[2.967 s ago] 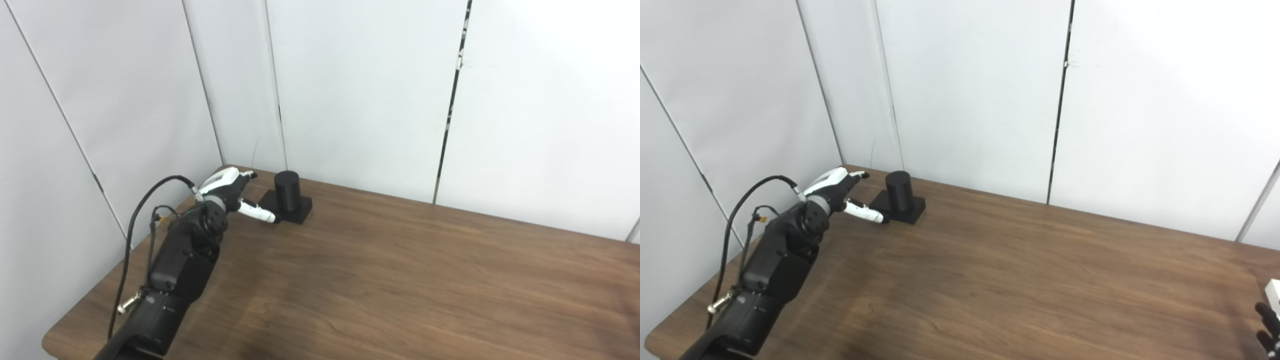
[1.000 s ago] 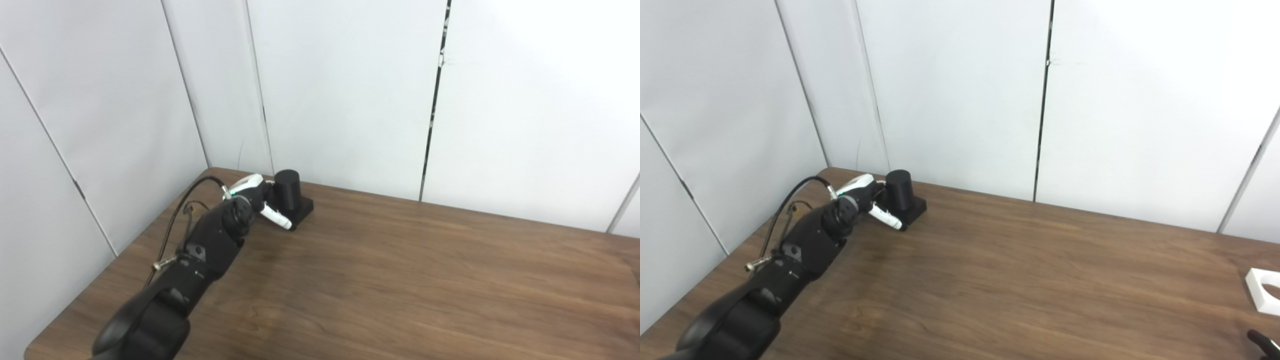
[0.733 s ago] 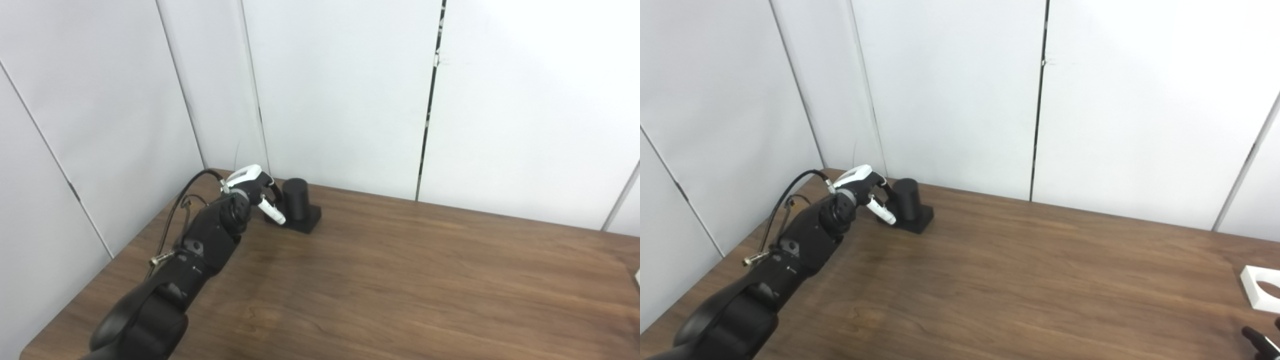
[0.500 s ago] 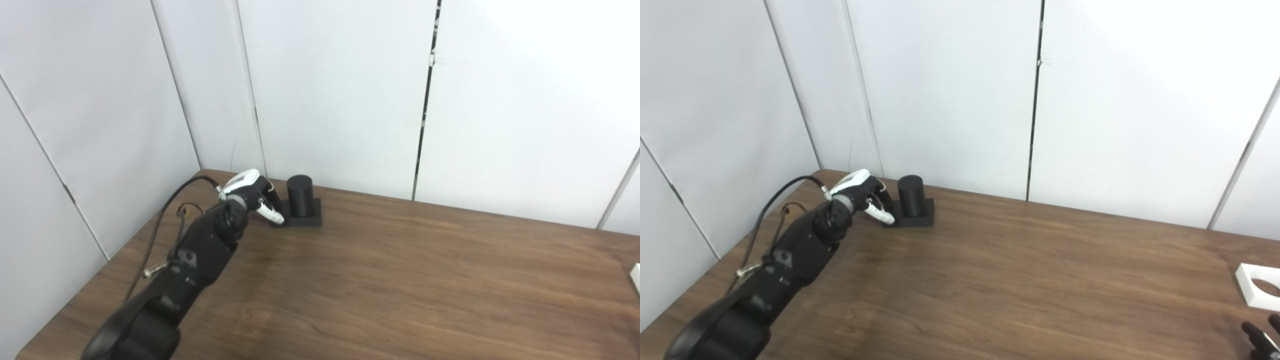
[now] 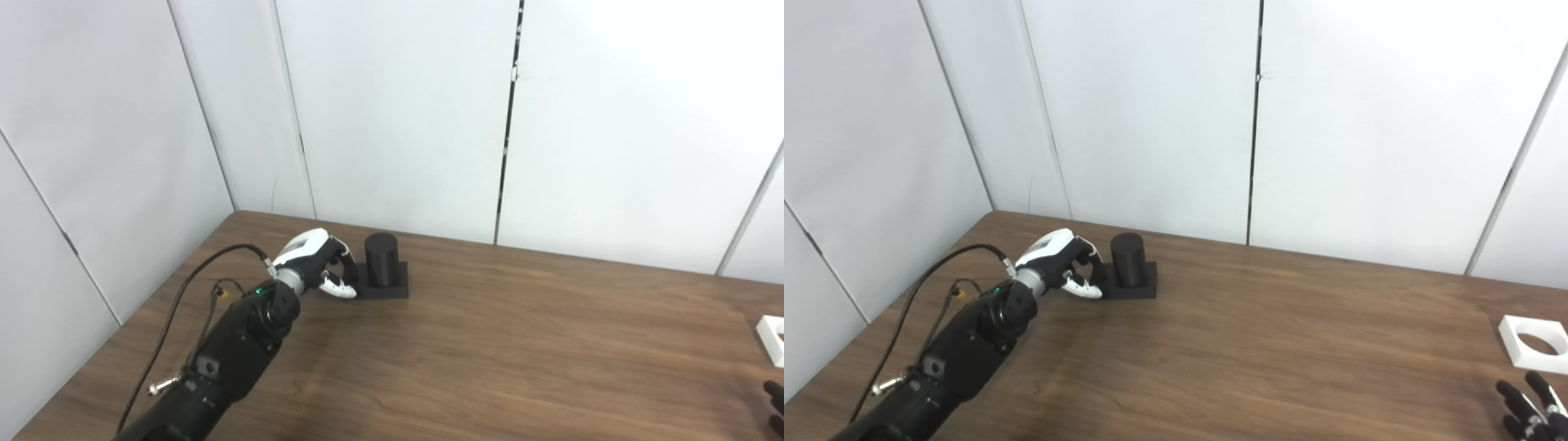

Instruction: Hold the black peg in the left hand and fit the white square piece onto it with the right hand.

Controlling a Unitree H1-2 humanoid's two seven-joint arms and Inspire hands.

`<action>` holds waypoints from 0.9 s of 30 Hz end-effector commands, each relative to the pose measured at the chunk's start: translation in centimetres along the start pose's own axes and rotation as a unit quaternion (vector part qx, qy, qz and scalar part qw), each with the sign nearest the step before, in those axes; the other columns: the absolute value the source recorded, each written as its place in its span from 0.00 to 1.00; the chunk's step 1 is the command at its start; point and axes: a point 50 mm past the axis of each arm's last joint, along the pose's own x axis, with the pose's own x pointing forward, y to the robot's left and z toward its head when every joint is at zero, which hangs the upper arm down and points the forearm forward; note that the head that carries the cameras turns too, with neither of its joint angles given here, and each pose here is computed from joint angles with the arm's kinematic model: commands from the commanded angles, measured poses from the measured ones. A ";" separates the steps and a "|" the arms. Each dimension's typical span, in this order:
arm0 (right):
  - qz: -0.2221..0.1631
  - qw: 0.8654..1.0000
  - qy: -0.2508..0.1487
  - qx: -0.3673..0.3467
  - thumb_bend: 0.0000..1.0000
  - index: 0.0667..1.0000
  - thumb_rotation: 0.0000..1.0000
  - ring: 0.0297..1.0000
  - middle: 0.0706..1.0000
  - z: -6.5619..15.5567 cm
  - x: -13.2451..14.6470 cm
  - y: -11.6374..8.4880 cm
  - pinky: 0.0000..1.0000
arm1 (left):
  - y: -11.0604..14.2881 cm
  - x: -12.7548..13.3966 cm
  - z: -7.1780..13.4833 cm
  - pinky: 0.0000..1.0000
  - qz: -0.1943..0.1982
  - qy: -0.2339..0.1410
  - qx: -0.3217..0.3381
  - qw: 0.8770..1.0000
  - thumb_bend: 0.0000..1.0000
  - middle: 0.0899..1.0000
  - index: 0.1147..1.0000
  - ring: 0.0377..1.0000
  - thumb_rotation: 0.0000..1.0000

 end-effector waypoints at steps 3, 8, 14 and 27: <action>0.003 0.999 -0.036 -0.010 0.56 1.00 1.00 1.00 0.93 2.0 0.9 0.1 1.00 | 0.0 -0.7 0.2 0.66 -0.015 -0.010 0.015 1.000 0.52 0.70 0.43 0.76 0.06; -0.002 0.999 -0.040 -0.011 0.57 1.00 0.99 0.98 0.92 2.2 1.1 0.7 1.00 | -0.5 -1.9 1.0 0.69 -0.022 -0.029 0.022 0.999 0.80 0.73 0.59 0.77 0.09; -0.006 0.999 -0.039 -0.004 0.56 1.00 0.95 0.96 0.90 2.6 1.2 1.8 1.00 | -1.9 -3.9 2.3 0.68 -0.052 -0.043 0.025 0.997 0.86 0.72 0.62 0.74 0.12; -0.004 0.999 -0.046 0.009 0.55 1.00 0.93 0.96 0.90 2.8 1.6 4.4 1.00 | -4.5 -7.8 4.4 0.78 -0.100 -0.081 0.003 0.992 0.88 0.74 0.57 0.81 0.06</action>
